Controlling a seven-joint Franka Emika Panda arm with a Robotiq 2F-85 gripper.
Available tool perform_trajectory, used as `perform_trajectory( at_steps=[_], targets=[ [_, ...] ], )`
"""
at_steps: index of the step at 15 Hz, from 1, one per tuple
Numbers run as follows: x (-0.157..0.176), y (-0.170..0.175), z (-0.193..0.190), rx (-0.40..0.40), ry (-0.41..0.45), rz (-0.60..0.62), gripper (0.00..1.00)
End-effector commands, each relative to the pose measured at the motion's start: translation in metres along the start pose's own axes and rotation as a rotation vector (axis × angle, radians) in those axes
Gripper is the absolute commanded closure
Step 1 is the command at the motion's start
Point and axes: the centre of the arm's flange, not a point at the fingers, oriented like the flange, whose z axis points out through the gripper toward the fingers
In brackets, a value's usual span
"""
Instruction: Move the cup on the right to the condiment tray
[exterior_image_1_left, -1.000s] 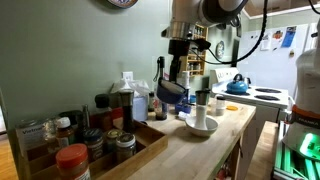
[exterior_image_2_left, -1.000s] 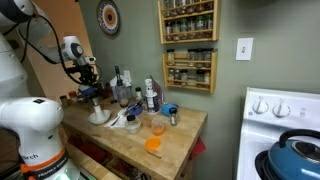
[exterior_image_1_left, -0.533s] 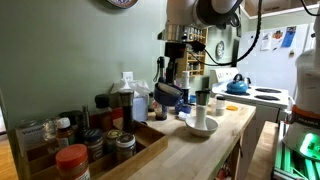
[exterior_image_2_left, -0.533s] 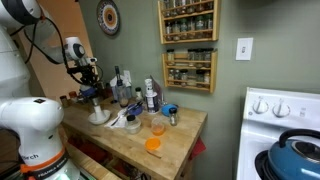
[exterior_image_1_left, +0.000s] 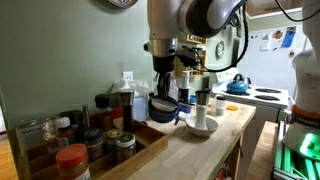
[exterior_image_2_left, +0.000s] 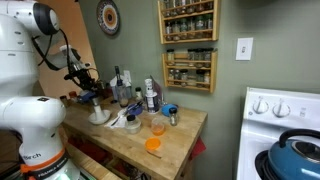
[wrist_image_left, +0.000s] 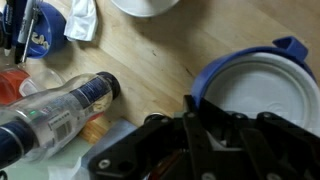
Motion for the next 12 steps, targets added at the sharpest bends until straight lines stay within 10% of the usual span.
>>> perform_trajectory(
  at_steps=[1, 12],
  targets=[
    [0.050, -0.027, 0.010, -0.017, -0.060, -0.055, 0.98],
    [0.053, -0.024, 0.041, 0.066, -0.074, -0.076, 0.98]
  ],
)
